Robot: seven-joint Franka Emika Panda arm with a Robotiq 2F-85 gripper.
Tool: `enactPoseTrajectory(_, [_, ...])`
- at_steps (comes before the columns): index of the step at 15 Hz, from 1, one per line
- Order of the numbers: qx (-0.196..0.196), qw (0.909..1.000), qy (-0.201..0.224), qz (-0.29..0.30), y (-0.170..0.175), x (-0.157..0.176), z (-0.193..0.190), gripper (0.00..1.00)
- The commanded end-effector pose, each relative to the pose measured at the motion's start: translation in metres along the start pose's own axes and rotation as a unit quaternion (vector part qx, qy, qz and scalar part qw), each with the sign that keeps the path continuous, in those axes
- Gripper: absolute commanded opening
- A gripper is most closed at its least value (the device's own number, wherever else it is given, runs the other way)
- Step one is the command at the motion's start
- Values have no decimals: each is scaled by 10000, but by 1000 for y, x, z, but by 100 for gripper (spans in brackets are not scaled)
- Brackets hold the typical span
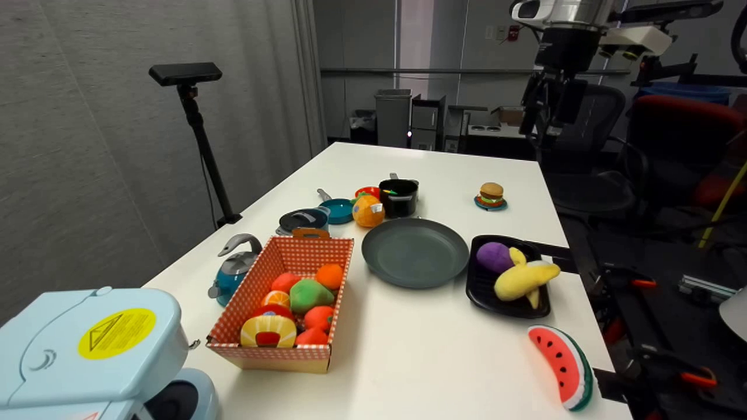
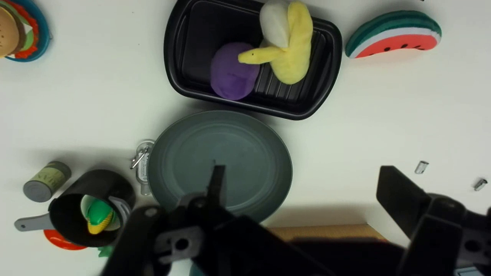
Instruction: Move the grey plate to the edge of the table
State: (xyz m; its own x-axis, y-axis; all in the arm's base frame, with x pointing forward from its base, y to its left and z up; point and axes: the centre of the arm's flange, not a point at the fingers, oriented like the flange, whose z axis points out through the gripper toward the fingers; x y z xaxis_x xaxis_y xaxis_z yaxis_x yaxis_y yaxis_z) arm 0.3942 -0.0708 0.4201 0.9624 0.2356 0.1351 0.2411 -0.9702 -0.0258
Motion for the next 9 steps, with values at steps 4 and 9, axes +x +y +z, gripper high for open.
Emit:
enactPoseTrajectory(4, [192, 9912, 756, -1071, -6, -22, 60, 100])
enactPoseTrajectory(9, [306, 9878, 610, -1400, -11, -15, 108, 100])
